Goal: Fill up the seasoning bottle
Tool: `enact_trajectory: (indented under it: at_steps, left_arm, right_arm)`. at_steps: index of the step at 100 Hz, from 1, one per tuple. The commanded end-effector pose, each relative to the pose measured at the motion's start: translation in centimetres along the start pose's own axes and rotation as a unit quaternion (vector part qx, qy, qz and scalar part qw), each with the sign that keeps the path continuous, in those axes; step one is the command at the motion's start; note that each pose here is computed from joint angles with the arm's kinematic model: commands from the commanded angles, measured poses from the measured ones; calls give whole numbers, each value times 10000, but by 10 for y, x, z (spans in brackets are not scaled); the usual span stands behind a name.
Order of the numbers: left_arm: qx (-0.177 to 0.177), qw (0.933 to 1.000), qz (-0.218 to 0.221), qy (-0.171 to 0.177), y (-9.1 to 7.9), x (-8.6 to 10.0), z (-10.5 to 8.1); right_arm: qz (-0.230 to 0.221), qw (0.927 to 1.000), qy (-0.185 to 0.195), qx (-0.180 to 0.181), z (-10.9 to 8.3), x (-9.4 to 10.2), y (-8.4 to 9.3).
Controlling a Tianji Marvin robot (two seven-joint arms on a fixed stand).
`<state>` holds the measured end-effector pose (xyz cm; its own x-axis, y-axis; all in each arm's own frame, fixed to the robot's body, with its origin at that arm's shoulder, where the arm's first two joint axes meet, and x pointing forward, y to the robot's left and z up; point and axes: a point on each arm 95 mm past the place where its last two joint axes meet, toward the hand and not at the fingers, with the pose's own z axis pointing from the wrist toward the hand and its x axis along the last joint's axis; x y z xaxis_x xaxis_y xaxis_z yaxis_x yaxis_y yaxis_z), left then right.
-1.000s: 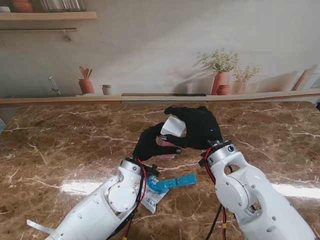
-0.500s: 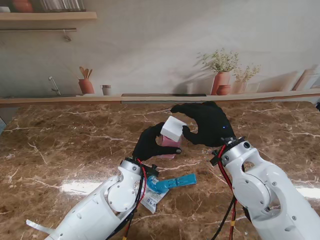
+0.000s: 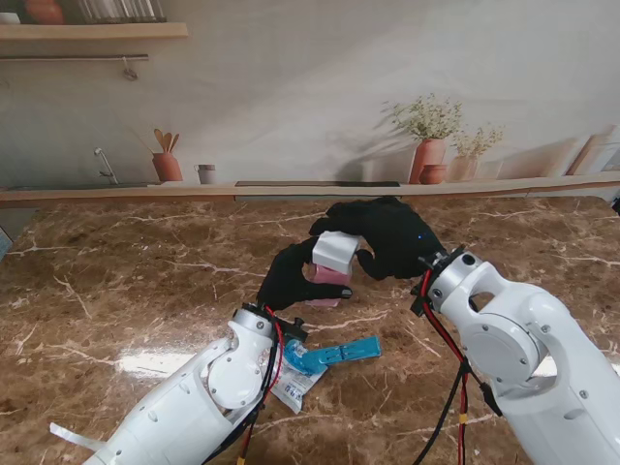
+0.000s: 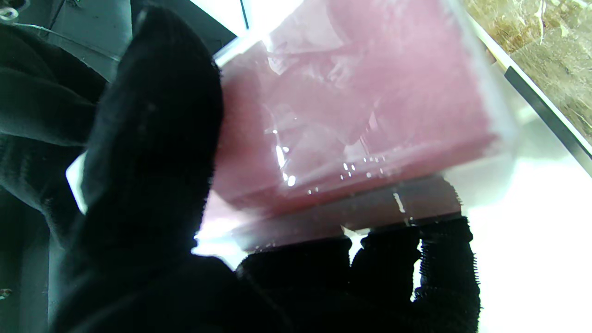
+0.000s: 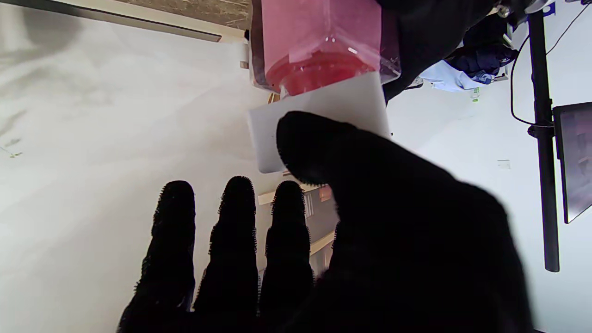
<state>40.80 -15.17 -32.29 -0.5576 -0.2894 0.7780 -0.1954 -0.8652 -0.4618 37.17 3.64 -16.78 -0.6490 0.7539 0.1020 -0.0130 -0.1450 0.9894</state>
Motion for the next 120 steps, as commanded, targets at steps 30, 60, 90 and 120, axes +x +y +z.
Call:
enact_trajectory:
  at_steps: [30,60,90,120]
  left_arm:
    - [30,10000,-41,45,2,5,2]
    - [44,10000,-53,51,1,6,2]
    - [78,10000,-52,28,1,7,1]
    - [133,9999,-91,0,1,8,1]
  right_arm:
    - [45,9997,51,254,1,1,-7]
    - [94,9997,-58,196,-4,-4,-14]
    - [240,9995,-143,145,-7,-8,-27]
    - [-49,9996,-249,-141,-9,-3,-35]
